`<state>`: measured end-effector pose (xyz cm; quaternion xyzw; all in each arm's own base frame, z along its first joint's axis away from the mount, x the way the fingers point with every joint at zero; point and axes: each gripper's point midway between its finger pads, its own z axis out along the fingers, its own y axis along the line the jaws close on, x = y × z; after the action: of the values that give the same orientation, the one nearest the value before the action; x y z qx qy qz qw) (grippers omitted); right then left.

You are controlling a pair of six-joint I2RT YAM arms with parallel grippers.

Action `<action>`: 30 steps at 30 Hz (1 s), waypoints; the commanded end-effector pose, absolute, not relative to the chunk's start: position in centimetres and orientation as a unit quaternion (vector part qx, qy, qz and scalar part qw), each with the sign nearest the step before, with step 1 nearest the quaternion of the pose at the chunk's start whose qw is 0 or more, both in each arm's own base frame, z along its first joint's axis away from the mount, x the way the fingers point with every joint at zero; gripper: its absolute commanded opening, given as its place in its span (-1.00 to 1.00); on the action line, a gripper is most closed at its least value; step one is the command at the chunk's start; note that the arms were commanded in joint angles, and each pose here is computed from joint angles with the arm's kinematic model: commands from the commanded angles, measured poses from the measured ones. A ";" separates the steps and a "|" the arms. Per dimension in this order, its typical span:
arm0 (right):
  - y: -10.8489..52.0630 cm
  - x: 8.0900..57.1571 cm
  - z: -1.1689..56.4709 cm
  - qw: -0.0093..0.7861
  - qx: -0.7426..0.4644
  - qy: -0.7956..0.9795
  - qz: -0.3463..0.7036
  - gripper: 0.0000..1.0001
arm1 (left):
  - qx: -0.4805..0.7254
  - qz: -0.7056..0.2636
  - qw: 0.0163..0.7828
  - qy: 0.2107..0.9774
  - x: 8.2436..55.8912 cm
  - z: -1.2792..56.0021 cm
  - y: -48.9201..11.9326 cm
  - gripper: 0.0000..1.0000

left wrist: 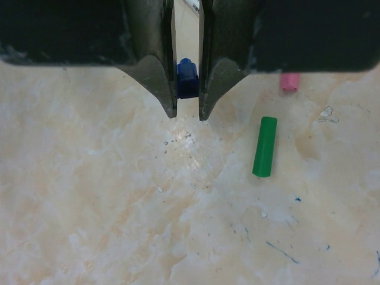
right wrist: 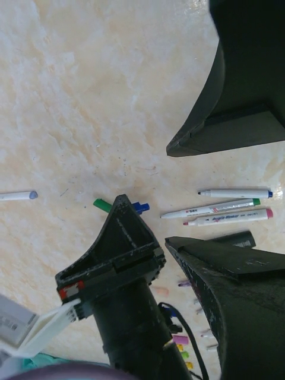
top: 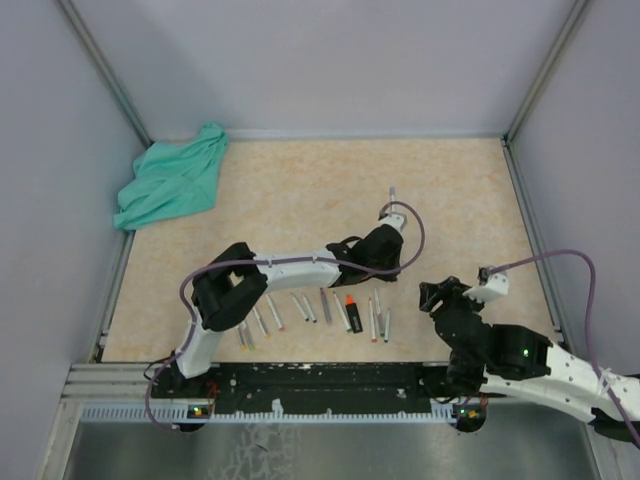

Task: Open the pen caps
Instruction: Place the pen cap at the center of the board.

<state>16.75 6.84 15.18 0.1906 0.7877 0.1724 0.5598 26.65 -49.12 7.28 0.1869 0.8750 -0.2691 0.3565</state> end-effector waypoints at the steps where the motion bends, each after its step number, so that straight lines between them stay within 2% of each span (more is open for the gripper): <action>1: 6.4 17.3 17.8 0.576 0.234 0.759 0.193 0.13 | 0.184 -0.245 0.342 0.889 26.6 5.2 -49.2 -0.76; 8: 6.9 17.2 17.6 0.568 0.232 0.764 0.201 0.13 | 0.178 -0.221 0.336 0.898 26.8 3.7 -48.7 -0.54; 13: 7.2 17.1 17.6 0.563 0.227 0.769 0.201 0.13 | 0.178 -0.219 0.348 0.894 27.1 5.0 -48.5 -0.29; 18: 7.4 17.1 17.8 0.562 0.220 0.772 0.198 0.13 | 0.177 -0.220 0.366 0.887 27.5 7.1 -48.1 -0.17; 22: 7.7 17.1 18.7 0.568 0.197 0.774 0.197 0.13 | 0.178 -0.239 0.388 0.872 27.0 11.0 -47.0 -0.16; 25: 8.1 17.1 19.4 0.574 0.172 0.776 0.199 0.13 | 0.202 -0.295 0.426 0.831 25.8 16.5 -46.0 -0.10; 28: 9.0 17.0 20.4 0.578 0.140 0.776 0.210 0.13 | 0.243 -0.347 0.462 0.779 24.0 21.3 -44.8 0.08; 30: 9.6 17.0 21.3 0.583 0.118 0.773 0.219 0.13 | 0.263 -0.360 0.477 0.757 23.0 23.6 -43.2 0.28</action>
<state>16.69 8.31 17.43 0.1444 0.7953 0.1836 0.5595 24.39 -43.86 16.38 0.2145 0.8335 -0.2943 0.4156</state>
